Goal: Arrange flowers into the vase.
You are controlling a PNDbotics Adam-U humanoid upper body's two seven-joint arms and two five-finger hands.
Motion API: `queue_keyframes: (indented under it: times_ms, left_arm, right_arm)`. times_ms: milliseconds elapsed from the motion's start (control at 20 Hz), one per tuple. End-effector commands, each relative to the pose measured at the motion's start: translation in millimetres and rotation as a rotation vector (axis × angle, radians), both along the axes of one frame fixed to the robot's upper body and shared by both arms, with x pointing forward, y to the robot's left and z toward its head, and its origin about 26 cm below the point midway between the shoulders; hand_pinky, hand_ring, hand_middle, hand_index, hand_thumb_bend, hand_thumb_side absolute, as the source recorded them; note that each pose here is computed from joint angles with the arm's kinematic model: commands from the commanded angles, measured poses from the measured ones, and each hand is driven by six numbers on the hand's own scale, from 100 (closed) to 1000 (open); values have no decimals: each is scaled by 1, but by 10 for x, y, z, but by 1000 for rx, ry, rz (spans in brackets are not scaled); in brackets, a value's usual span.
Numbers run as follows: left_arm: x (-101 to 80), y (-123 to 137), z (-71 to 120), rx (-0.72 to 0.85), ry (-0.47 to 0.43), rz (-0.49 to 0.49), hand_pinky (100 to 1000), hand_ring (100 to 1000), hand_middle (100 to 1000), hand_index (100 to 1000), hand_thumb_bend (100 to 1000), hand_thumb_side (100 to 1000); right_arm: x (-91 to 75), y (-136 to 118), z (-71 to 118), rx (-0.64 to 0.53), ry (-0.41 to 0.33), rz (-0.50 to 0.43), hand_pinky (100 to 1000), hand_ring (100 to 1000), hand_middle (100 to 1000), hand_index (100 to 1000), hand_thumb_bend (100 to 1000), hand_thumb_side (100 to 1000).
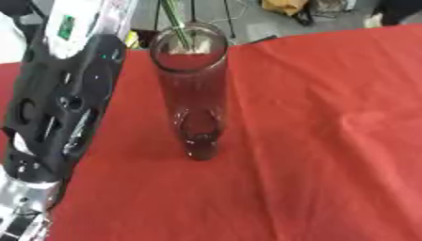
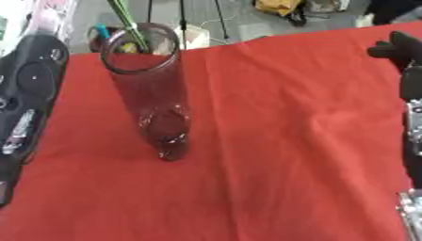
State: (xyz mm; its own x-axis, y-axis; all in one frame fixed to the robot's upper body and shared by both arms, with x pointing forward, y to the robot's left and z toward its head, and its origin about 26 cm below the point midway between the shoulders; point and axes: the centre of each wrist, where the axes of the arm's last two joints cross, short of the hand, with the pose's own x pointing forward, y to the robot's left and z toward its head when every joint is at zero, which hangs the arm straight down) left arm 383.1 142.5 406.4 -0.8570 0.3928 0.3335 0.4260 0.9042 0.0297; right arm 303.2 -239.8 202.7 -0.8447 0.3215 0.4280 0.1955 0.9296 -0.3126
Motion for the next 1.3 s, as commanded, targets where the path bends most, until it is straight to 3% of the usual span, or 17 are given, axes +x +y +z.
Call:
queue_keyframes:
  times_ms: [50,950,1150,1300]
  left_arm:
    - [-57,3,76,15,-48,-36,100,100,100,100,209,394]
    - [-150,-81,-76,30,10,-54,100,100,100,100,190,415]
    - [-141,-92,-124,42,16,-55,100,100,100,100,281,455]
    - [-110,-93,-177,68,16,-37,100,100,100,100,429,532]
  right_arm:
    - [-4,-15,68,5,-24,4,966,880,716,895,100,986]
    - [-6,-24,52,21,-10,-13,969,884,715,896,100,986]
    - [-6,-30,50,24,-10,-17,968,884,715,896,100,986]
    - [-7,-33,47,26,-9,-18,968,883,714,895,100,986]
